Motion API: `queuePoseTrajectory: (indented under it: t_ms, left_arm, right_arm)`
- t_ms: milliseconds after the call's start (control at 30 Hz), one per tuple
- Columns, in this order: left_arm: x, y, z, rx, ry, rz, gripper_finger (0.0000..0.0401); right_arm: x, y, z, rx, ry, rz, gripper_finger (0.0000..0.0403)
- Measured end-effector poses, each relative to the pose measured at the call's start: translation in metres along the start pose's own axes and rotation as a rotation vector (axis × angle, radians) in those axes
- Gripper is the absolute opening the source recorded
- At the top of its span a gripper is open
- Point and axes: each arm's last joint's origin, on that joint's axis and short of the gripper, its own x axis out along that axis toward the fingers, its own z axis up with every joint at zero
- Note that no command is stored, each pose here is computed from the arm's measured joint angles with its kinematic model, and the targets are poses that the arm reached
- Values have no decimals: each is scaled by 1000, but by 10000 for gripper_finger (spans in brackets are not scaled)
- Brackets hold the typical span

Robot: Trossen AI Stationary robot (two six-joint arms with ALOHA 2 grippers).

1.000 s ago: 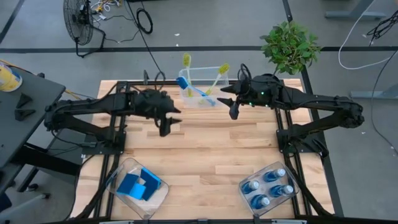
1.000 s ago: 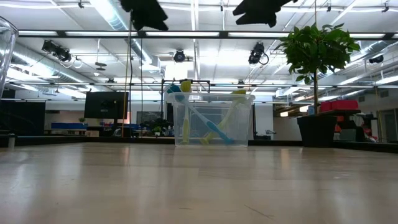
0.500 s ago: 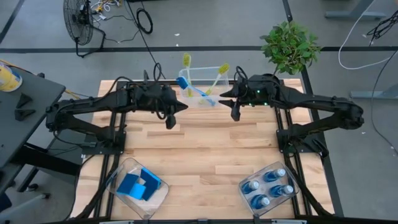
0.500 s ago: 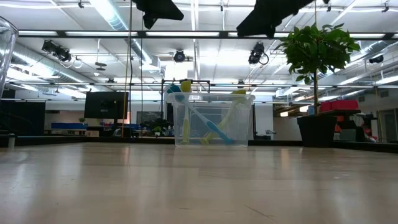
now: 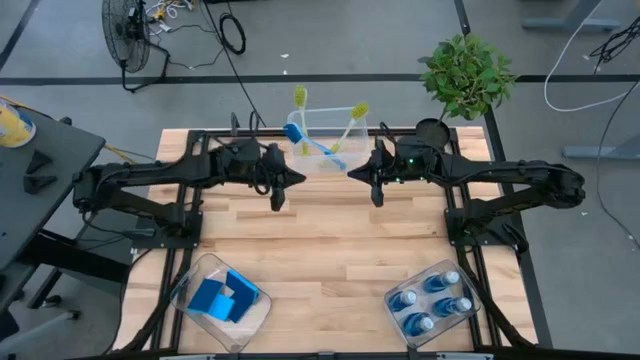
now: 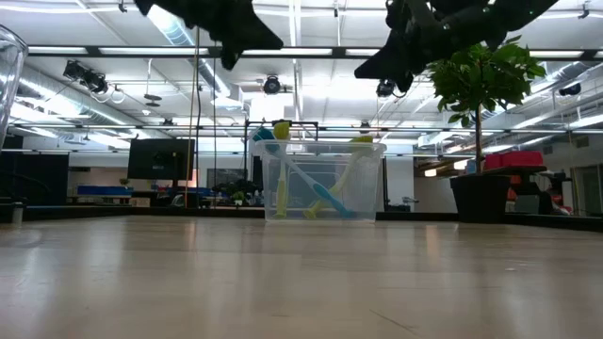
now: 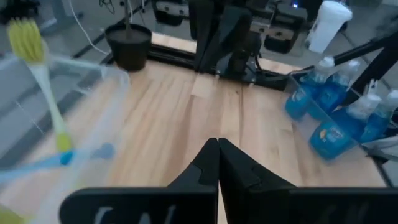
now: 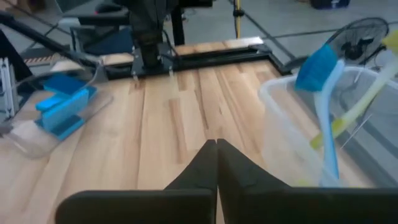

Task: Pick & Place Kitchen Sink Supplies
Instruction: Return to Home Position

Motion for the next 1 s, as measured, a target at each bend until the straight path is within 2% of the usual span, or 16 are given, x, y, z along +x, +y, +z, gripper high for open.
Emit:
queuePoseTrajectory:
  t_ms: [100,300,367,567,667,800,1000]
  left_arm:
    - [0,2,-16,-27,15,8,2]
    - [-14,5,-21,-11,-39,68,1]
    - [-18,6,-28,-12,-57,80,1]
    - [-32,8,-50,-12,-237,59,1]
    - [-37,8,-60,-30,-263,55,1]
    - [-38,10,-70,-12,-241,62,1]
    - [-37,15,-78,-9,-225,74,1]
  right_arm:
    - [1,0,-8,8,18,4,3]
    - [3,-2,-18,6,13,-1,1]
    - [3,-4,-22,-4,-35,-7,1]
    - [1,-7,-39,-77,-259,-24,1]
    - [-2,-7,-47,-38,-321,-21,1]
    - [-2,-7,-54,45,-308,-10,0]
    - [-2,-7,-54,47,-305,-10,0]
